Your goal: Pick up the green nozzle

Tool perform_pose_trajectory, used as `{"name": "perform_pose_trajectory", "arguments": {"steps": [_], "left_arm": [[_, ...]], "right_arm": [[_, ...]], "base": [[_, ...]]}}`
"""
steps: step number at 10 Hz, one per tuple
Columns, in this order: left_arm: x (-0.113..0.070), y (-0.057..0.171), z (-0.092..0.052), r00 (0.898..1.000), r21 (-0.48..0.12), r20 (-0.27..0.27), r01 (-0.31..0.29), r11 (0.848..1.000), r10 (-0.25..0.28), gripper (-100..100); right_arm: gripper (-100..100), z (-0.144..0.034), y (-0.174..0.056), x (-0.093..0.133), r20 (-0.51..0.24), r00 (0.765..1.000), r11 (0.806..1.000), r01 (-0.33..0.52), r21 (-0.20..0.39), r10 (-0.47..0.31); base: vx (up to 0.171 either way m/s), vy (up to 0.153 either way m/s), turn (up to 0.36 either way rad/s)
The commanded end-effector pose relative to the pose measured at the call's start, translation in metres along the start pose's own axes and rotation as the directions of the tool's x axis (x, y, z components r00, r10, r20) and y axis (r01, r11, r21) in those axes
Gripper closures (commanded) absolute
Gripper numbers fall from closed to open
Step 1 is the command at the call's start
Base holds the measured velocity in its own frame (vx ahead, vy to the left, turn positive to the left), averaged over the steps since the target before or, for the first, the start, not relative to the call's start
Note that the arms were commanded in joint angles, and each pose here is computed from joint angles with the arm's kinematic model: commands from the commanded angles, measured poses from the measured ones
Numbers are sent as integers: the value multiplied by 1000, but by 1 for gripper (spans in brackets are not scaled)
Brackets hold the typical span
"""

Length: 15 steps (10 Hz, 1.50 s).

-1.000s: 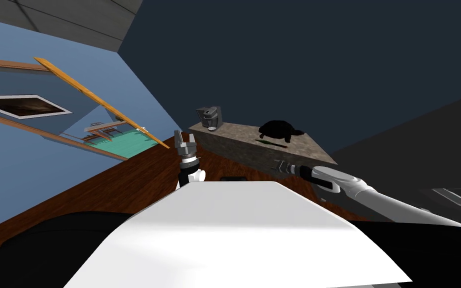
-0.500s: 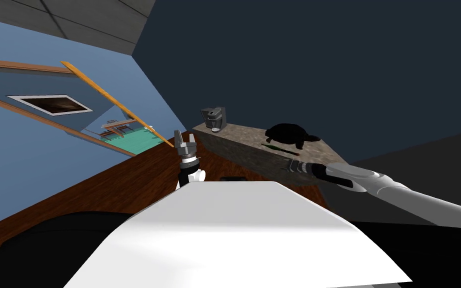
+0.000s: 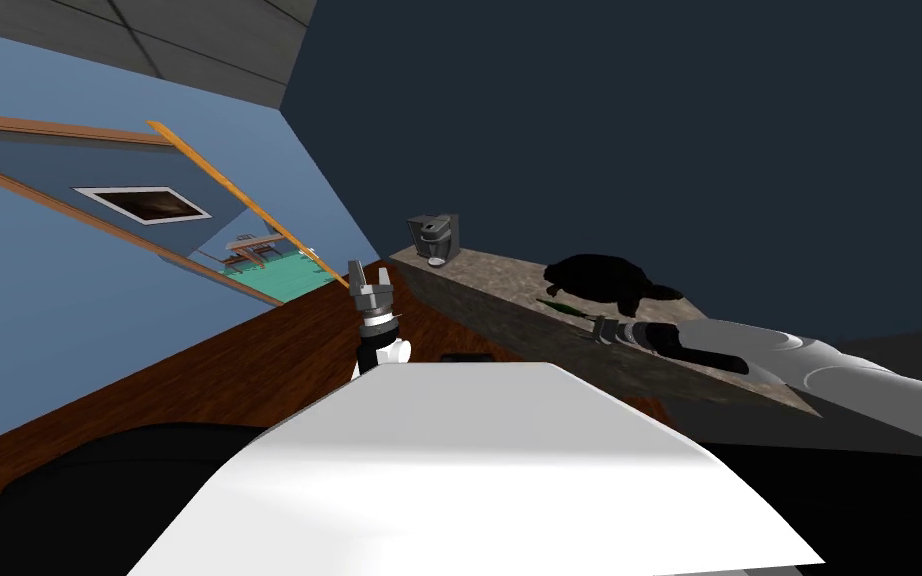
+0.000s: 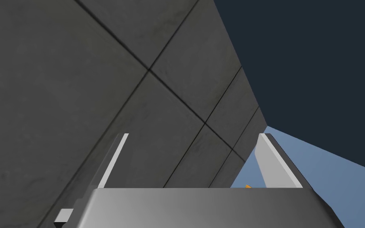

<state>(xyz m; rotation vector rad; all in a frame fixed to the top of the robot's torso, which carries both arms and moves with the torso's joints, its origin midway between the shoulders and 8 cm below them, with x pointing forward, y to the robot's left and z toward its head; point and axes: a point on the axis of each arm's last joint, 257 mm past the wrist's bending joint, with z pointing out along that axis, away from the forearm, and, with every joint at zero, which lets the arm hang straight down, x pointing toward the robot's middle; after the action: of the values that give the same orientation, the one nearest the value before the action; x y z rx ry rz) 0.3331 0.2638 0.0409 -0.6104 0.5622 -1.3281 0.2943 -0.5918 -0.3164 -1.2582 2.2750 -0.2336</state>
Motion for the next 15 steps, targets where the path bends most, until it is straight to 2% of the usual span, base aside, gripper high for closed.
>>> {"name": "perform_pose_trajectory", "arguments": {"steps": [1, 2, 4, 6, 8, 9, 10, 13, 14, 15], "left_arm": [[0, 0, 0, 1000, 0, 0, 0, 1000, 0, 0], [0, 0, 0, 1000, 0, 0, 0, 1000, 0, 0], [0, 0, 0, 1000, 0, 0, 0, 1000, 0, 0], [0, 0, 0, 1000, 0, 0, 0, 1000, 0, 0], [0, 0, 0, 1000, 0, 0, 0, 1000, 0, 0], [0, 0, 0, 1000, 0, 0, 0, 1000, 0, 0], [0, 0, 0, 1000, 0, 0, 0, 1000, 0, 0], [0, 0, 0, 1000, 0, 0, 0, 1000, 0, 0], [0, 0, 0, 1000, 0, 0, 0, 1000, 0, 0], [0, 0, 0, 1000, 0, 0, 0, 1000, 0, 0]], "right_arm": [[-100, -16, -10, 26, -72, 997, 1000, 31, -1, -31], [-100, -16, -10, 26, -72, 997, 1000, 31, -1, -31], [-100, -28, -5, 55, -139, 989, 999, 47, -27, -50], [-100, -34, 16, 80, -187, 981, 996, 40, -74, -54], [-100, -33, 12, 76, -183, 982, 997, 42, -66, -54], [0, -33, 13, 77, -183, 982, 997, 41, -69, -53], [-100, -29, 19, 86, -194, 981, 998, 14, -58, -25], [-100, -22, 30, 100, -210, 978, 999, -26, -43, 16], [-100, -24, 27, 95, -206, 979, 999, -16, -45, 7], [100, -24, 27, 96, -206, 978, 999, -18, -44, 8]], "base": [[241, 6, 179], [182, 19, 47], [158, -3, 121], [161, -20, 94], [49, 4, 11], [7, 0, 2], [-23, -8, 236], [-53, -30, 166], [-25, -10, 27], [-7, 2, -12]]}}
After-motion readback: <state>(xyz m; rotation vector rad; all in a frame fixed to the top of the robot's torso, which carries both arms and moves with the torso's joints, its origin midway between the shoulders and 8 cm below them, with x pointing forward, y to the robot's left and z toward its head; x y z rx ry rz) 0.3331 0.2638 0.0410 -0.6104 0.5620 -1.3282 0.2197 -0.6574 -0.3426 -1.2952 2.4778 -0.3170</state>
